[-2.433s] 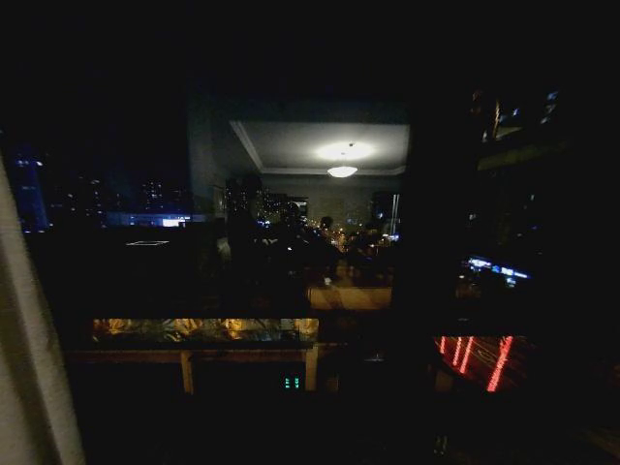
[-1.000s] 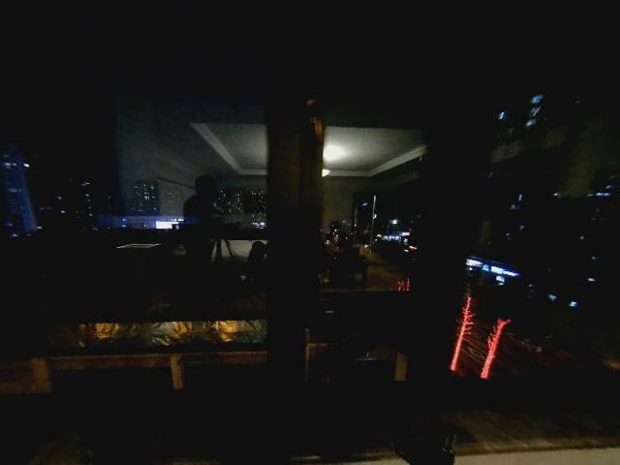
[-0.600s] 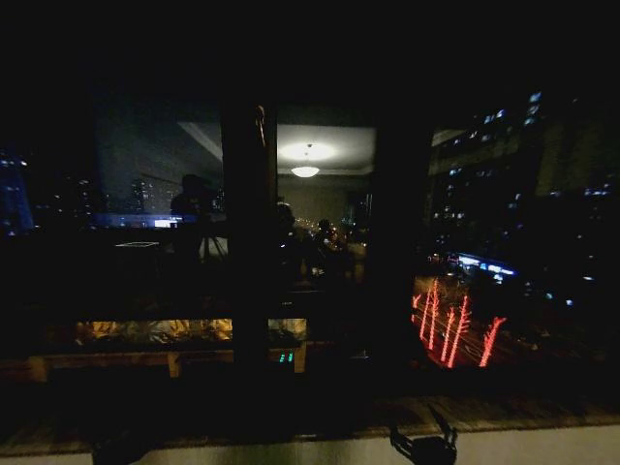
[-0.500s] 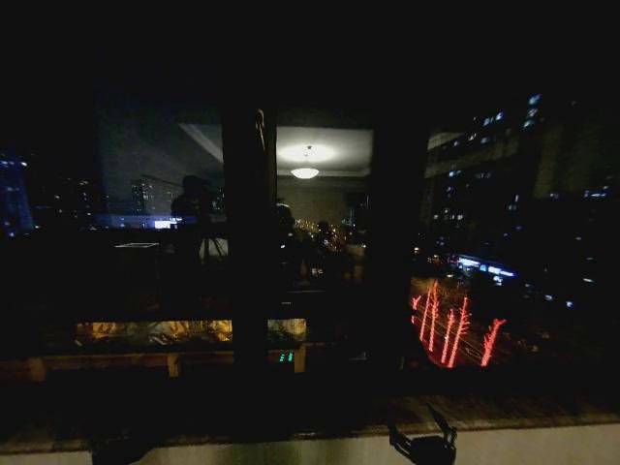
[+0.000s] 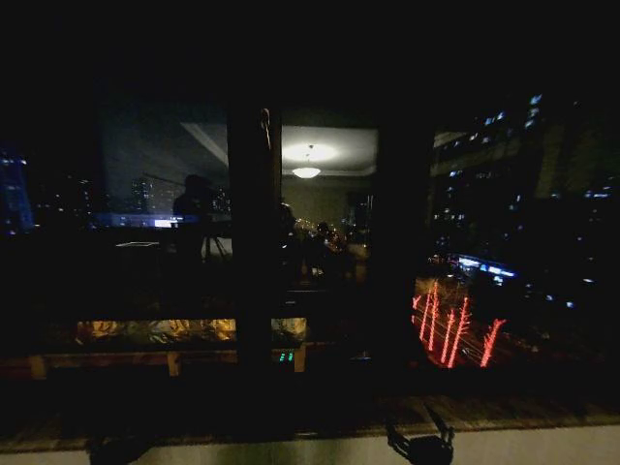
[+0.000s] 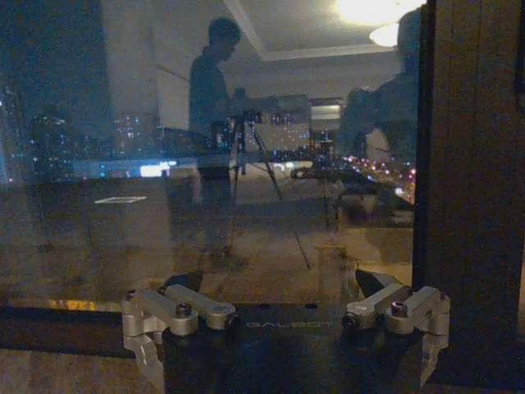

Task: Open the curtains by pulling them apart, changing their state from closed to fully open.

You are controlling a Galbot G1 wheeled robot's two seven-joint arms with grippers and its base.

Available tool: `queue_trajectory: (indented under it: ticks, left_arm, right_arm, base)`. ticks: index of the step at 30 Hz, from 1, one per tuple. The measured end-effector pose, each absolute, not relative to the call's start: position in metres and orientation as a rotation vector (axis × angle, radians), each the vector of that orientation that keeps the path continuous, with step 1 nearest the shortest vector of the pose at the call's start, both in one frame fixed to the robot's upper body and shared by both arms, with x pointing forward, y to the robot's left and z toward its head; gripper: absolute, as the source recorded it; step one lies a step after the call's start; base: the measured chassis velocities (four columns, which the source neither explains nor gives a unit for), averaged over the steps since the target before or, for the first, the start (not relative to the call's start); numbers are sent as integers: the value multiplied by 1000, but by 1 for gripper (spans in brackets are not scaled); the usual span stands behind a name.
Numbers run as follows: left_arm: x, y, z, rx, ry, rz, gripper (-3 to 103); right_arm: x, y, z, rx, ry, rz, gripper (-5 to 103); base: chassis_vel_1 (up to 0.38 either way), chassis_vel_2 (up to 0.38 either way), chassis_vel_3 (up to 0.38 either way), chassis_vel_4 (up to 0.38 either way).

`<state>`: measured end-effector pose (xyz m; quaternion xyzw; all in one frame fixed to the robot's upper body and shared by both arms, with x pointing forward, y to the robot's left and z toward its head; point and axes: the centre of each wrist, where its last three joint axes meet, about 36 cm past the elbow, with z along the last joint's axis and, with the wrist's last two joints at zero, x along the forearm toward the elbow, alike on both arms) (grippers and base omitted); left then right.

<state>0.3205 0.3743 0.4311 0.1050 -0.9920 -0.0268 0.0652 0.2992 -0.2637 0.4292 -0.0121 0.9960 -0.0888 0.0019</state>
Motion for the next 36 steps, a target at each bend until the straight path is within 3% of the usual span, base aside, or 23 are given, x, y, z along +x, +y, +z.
queue_trajectory:
  ticks: [10,25,36]
  left_arm:
    - [321,377,426,321,-2985,-79,100]
    - [324,379,423,316,-2987,-79,100]
    - [325,380,422,300,-2997,-85,100]
  right_arm:
    - [300,-263,425,-43,3133,-301,100]
    - [303,-264,418,-43,3124,-293,100]
    - [304,-265,416,-40,3122,-292,100]
  base:
    - [65,63,-67,-61]
    - [223,228,-220,-222]
    - [10,8,-26,-13]
